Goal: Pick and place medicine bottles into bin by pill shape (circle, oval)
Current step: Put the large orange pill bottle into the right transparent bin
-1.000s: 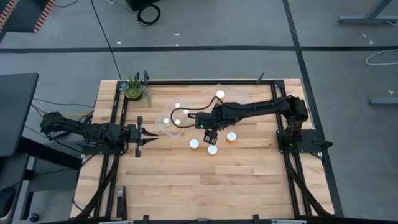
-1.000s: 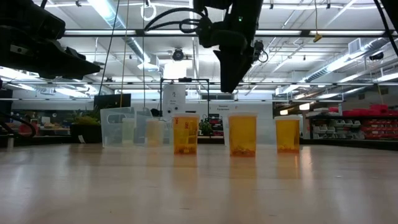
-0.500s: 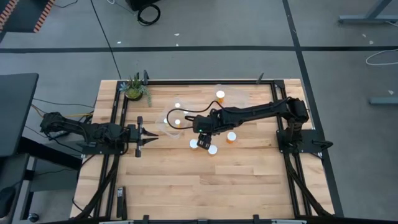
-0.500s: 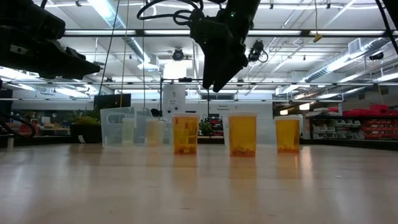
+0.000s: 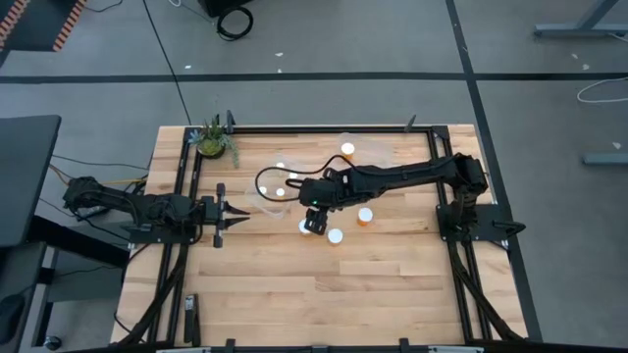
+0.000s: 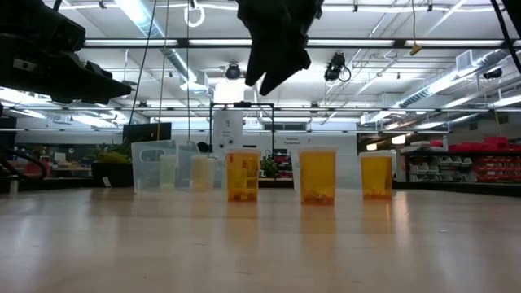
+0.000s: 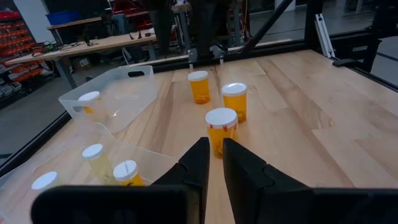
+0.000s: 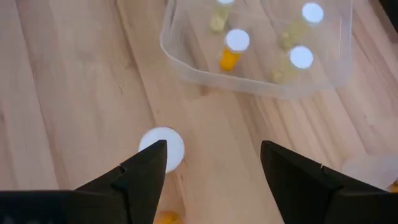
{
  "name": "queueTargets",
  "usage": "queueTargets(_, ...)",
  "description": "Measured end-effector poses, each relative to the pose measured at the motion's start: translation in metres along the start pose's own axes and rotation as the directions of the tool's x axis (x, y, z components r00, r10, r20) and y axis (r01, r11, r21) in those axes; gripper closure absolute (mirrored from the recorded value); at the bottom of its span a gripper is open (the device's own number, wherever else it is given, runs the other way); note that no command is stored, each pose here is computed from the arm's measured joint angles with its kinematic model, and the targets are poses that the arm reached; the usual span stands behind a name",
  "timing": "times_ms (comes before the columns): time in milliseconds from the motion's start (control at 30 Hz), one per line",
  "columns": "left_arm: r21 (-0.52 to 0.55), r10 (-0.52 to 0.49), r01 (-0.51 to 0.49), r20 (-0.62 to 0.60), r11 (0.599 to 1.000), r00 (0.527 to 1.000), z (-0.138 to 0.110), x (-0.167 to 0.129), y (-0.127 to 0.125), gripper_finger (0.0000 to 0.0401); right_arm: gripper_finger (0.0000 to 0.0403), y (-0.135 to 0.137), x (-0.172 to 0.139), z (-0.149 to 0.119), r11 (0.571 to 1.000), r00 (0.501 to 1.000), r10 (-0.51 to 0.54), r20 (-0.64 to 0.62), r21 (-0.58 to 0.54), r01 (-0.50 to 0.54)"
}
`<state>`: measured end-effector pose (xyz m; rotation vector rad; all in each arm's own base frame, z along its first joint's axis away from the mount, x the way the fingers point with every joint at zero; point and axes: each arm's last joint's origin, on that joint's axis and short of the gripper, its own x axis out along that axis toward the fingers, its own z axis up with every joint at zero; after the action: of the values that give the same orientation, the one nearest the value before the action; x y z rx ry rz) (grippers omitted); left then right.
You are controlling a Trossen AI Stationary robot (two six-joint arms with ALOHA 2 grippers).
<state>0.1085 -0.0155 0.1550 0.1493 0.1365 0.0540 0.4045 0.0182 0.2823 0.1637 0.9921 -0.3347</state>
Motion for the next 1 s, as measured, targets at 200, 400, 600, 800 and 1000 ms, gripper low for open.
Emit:
queueTargets(200, 0.000, 0.000, 0.000, 0.000, 1.000, 1.000, 0.000, 0.000, 0.000, 0.0347, 0.0137, 0.006, 0.017, 0.003, 0.999, 0.999, -0.017, 0.033, -0.041, 0.018)
queueTargets(400, -0.001, 0.001, -0.001, 0.002, 1.000, 1.000, 0.000, 0.000, 0.000, 0.0339, 0.0137, 0.015, 0.043, -0.002, 0.998, 1.000, -0.015, -0.002, -0.060, 0.014)
queueTargets(600, 0.006, -0.002, 0.002, -0.023, 1.000, 1.000, -0.002, 0.002, -0.001, 0.0346, 0.0137, 0.027, 0.063, -0.007, 0.996, 1.000, -0.011, -0.004, -0.088, 0.010)
queueTargets(800, 0.011, -0.004, 0.005, -0.039, 1.000, 0.999, -0.003, 0.002, -0.001, 0.0349, 0.0136, 0.029, 0.068, -0.009, 0.992, 1.000, -0.021, -0.004, -0.122, 0.020)
queueTargets(1000, 0.011, -0.004, 0.005, -0.038, 1.000, 0.999, -0.003, 0.002, -0.001, 0.0340, 0.0129, 0.033, 0.067, -0.010, 0.984, 1.000, -0.003, -0.007, -0.179, 0.002)
